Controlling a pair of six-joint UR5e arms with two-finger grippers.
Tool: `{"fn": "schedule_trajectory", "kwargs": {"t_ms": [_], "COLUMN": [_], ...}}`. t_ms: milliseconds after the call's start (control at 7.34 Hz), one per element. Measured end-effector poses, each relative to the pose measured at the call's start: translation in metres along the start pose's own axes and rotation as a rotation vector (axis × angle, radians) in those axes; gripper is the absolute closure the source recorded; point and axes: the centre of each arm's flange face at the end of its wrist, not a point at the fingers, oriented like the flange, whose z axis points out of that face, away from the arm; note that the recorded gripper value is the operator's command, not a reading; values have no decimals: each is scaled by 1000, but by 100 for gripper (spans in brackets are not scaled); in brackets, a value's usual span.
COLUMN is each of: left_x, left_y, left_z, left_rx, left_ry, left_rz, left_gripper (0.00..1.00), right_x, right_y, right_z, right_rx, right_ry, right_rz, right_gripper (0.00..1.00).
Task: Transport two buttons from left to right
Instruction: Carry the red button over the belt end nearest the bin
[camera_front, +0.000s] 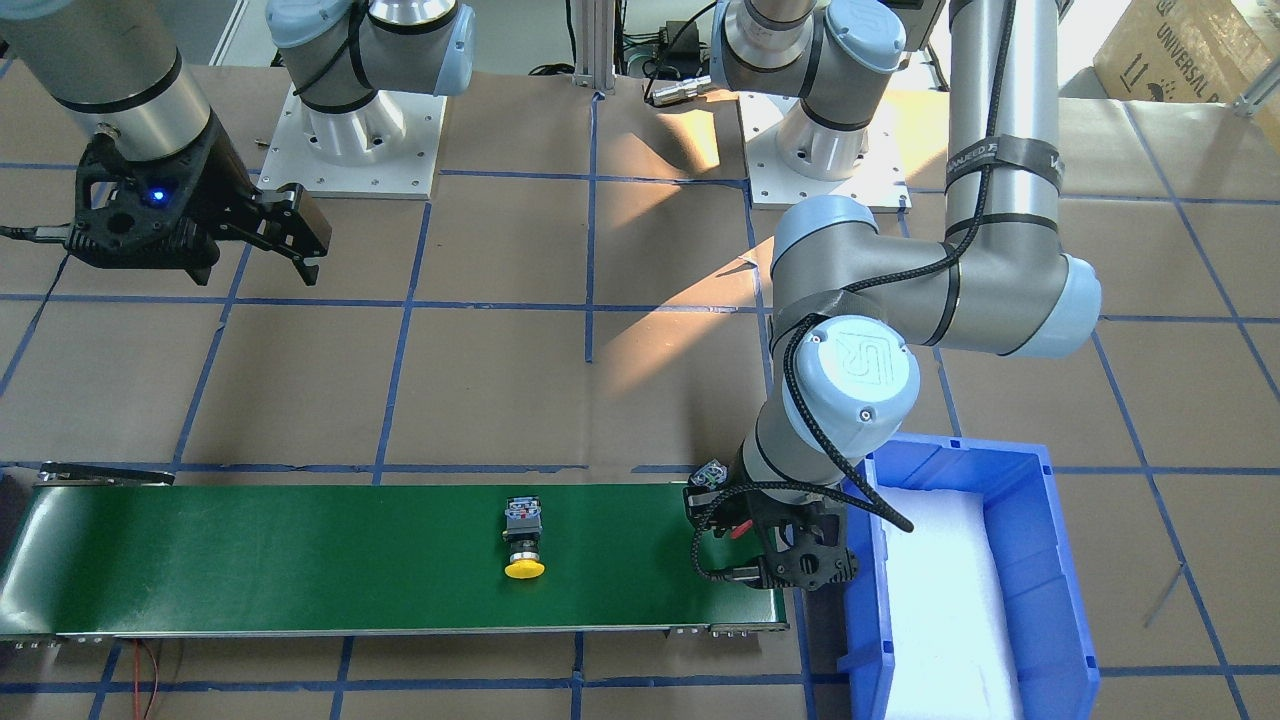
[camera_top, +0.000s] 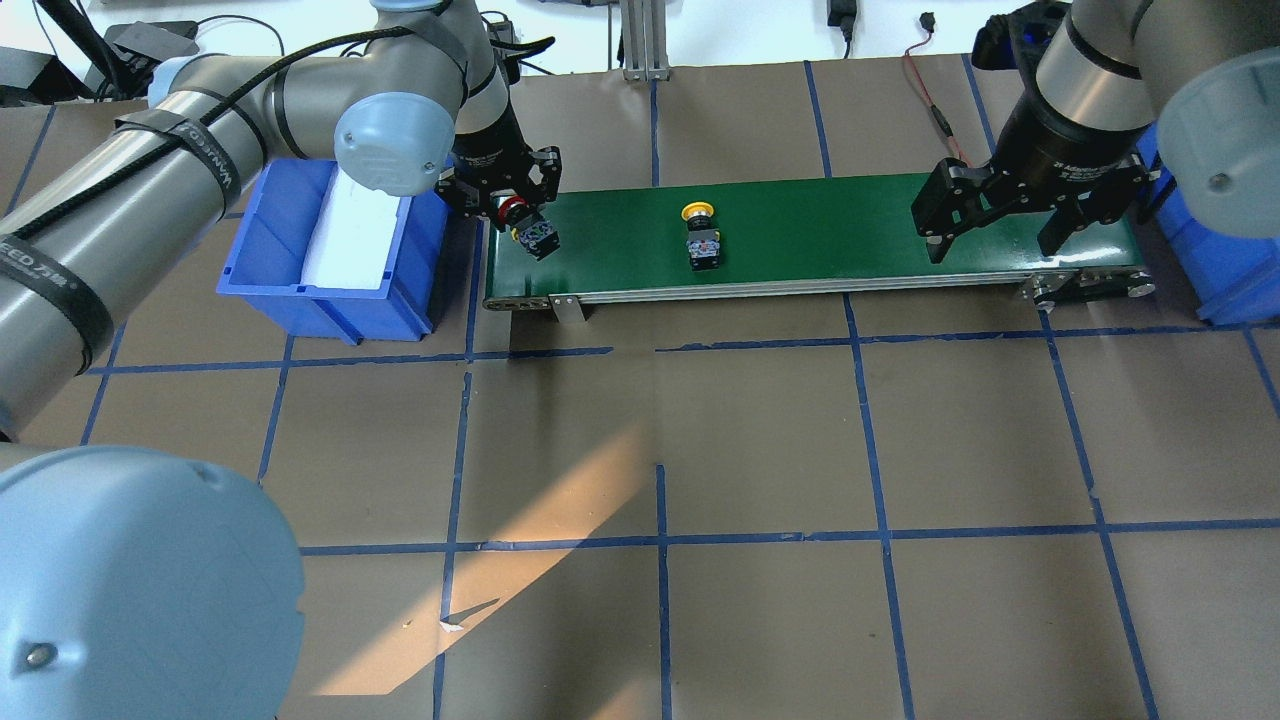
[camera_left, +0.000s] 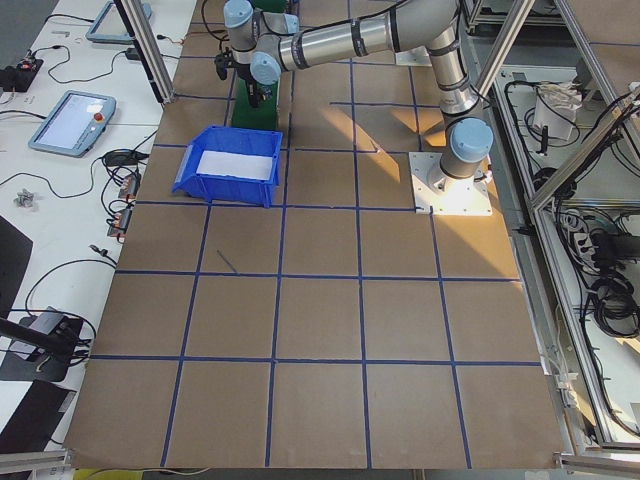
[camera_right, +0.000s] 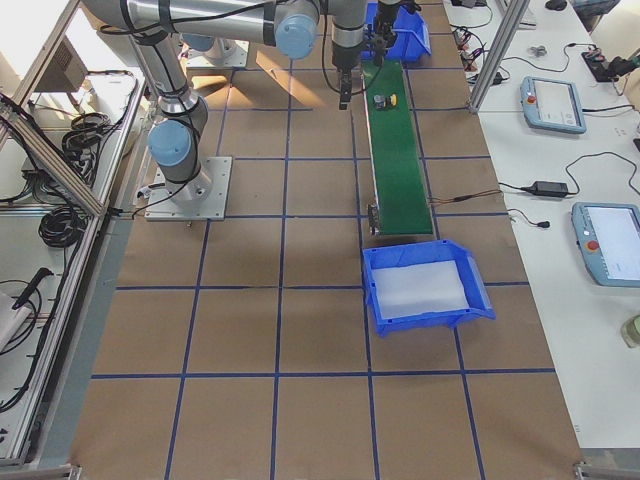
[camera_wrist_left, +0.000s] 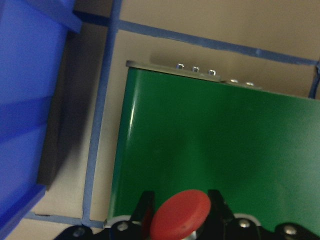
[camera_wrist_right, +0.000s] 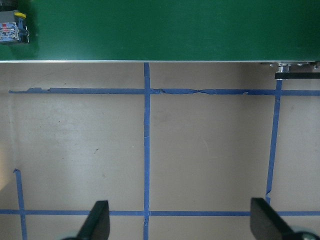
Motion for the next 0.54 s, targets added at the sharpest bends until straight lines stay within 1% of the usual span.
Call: {"fn": "schedule_trajectory", "kwargs": {"t_ms": [272, 545], "left_x": [1, 0], "left_y": [-3, -5], "left_z": [6, 14], "left_rx": [-9, -20], "left_ry": [1, 16], "left_rz": [226, 376], "left_gripper": [79, 78], "right_x": [0, 0], "right_y": [0, 0], "right_z": [0, 0], "right_rx": [1, 1], "right_ry": [0, 0], "right_rz": [0, 0], "right_gripper": [0, 0]}}
